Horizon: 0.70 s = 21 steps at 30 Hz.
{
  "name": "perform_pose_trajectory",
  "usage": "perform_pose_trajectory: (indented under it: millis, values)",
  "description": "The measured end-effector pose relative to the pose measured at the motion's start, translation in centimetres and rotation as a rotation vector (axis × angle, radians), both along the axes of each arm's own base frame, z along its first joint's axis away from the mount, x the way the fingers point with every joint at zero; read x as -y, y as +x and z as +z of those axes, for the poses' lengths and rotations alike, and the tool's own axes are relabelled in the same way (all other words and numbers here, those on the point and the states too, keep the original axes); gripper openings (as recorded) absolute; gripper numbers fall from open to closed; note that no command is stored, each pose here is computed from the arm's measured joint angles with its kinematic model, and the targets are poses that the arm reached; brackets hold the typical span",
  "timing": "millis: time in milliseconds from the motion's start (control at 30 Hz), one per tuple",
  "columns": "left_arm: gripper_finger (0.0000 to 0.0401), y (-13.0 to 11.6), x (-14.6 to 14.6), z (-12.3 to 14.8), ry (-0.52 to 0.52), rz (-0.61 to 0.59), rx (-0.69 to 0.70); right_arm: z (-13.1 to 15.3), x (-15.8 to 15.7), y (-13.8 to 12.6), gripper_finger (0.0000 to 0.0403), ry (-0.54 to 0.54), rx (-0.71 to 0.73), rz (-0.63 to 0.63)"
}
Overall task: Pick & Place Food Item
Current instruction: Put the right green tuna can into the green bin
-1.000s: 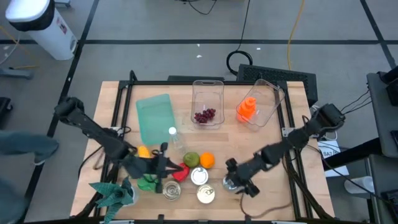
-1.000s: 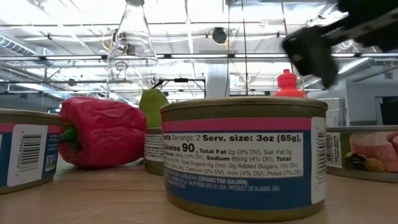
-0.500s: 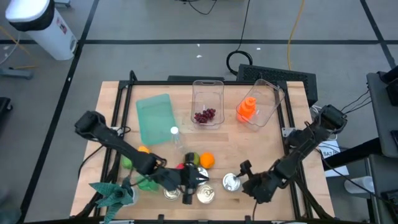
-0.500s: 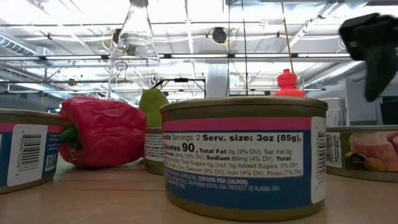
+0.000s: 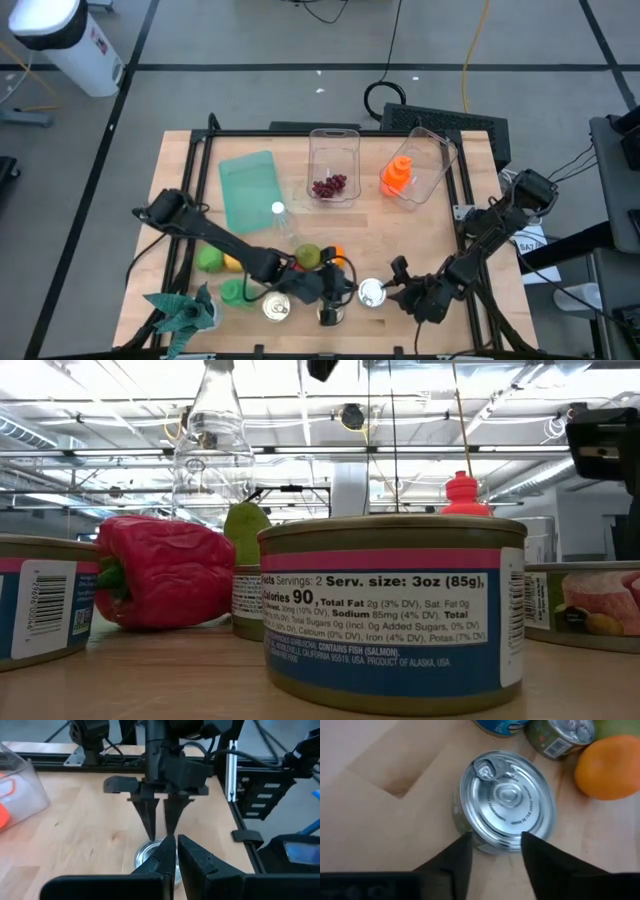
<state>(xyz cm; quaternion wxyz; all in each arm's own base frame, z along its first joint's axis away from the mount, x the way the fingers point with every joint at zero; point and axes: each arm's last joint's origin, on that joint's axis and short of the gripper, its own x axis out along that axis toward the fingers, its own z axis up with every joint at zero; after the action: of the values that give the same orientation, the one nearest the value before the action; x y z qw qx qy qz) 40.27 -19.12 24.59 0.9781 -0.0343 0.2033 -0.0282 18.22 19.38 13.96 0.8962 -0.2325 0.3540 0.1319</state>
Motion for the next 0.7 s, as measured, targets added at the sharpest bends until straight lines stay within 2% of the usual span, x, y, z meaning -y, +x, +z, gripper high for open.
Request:
perform_pose_trajectory:
  millis: [133, 267, 533, 700]
  values:
    - [0.0026, 0.4, -0.6, -0.1, -0.01, 0.0, -0.004, -0.1, 0.0, -0.1, 0.0099, -0.034, 0.004, 0.039]
    - [0.0026, 0.5, -0.9, -0.1, -0.021, 0.012, -0.01, 0.0, -0.2, 0.0, 0.0074, -0.036, 0.01, 0.106]
    - [0.0026, 0.5, -1.1, -0.4, -0.045, 0.009, -0.038, -0.9, -1.0, 0.7, 0.0066, -0.076, 0.048, 0.193]
    - [0.0026, 0.5, -1.1, -0.4, -0.043, 0.009, -0.044, -2.4, -1.2, 1.3, 0.0066, -0.114, 0.047, 0.174]
